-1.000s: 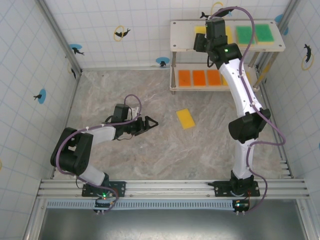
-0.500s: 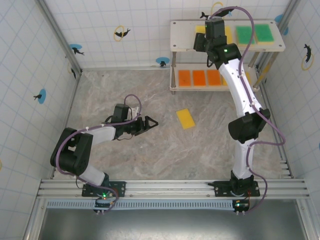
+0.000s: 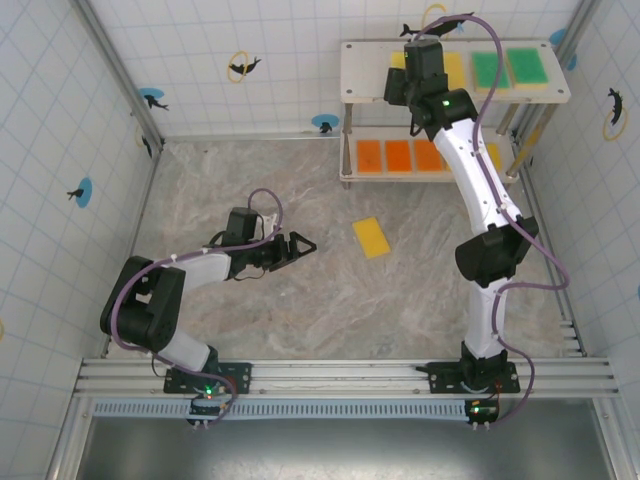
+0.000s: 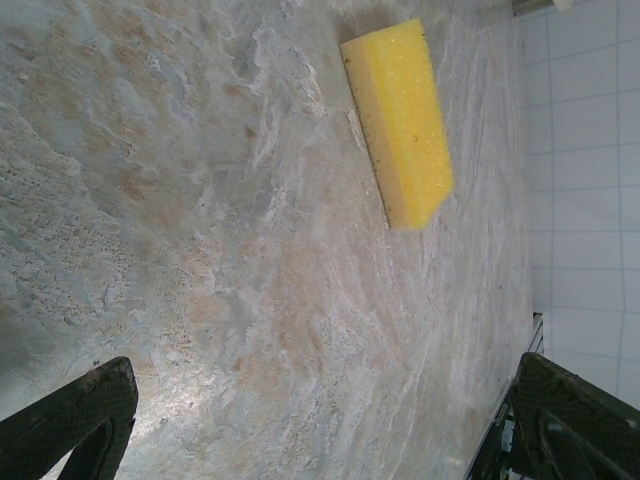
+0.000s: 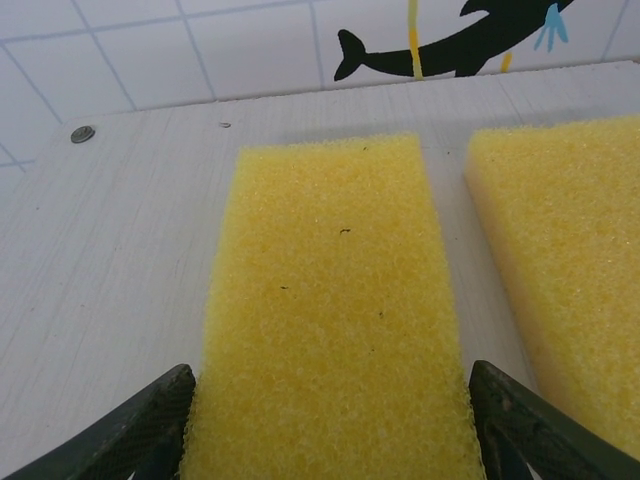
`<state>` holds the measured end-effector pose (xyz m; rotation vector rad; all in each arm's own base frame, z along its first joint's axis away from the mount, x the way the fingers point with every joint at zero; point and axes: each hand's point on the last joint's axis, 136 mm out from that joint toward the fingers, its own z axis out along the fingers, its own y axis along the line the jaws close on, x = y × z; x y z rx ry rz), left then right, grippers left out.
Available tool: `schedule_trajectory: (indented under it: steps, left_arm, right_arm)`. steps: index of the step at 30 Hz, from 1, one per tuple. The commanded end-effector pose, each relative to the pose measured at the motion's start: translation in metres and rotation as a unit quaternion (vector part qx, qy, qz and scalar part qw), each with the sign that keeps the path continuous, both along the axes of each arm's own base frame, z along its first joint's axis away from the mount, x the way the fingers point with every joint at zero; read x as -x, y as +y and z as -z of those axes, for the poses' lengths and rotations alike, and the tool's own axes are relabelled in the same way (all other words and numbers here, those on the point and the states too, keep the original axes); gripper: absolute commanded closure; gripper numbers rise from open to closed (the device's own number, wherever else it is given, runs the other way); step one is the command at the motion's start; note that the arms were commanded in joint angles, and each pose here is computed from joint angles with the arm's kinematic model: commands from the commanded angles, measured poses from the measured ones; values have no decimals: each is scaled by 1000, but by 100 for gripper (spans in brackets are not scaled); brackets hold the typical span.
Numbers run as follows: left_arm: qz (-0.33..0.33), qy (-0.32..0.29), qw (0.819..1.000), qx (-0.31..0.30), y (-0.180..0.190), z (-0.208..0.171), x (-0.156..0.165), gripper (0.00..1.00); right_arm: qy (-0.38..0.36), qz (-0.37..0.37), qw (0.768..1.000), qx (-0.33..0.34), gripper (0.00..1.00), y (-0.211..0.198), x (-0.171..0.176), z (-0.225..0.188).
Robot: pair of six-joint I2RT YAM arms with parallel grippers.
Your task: Place and organize the cleaning sponges onto the shelf
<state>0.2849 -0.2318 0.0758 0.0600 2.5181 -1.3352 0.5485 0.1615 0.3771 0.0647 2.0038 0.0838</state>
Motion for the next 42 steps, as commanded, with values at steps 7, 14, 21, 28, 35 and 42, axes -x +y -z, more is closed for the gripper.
schedule_trajectory:
  steps: [7, 14, 21, 28, 35, 42]
  left_arm:
    - [8, -18, 1000, 4, 2, -7, 1, 2]
    - [7, -18, 1000, 4, 2, -8, 1, 2]
    - [5, -18, 1000, 9, 1, -9, -1, 2]
    - [5, -20, 1000, 12, 0, -11, -2, 2]
    - [5, -22, 1000, 14, 0, -14, -2, 2]
    - [2, -22, 1000, 15, 0, -17, -4, 2]
  right_arm:
    - [-11, 2, 1000, 2, 25, -1, -2, -4]
    - [-21, -7, 1000, -11, 22, -5, 0, -17]
    - [-31, -19, 999, -16, 21, -10, 5, -39]
    - [-34, -36, 999, -4, 19, -11, 26, -56]
    - [-31, -51, 998, 30, 16, -13, 55, -71]
    - [-30, -74, 996, 47, 9, -14, 91, -77]
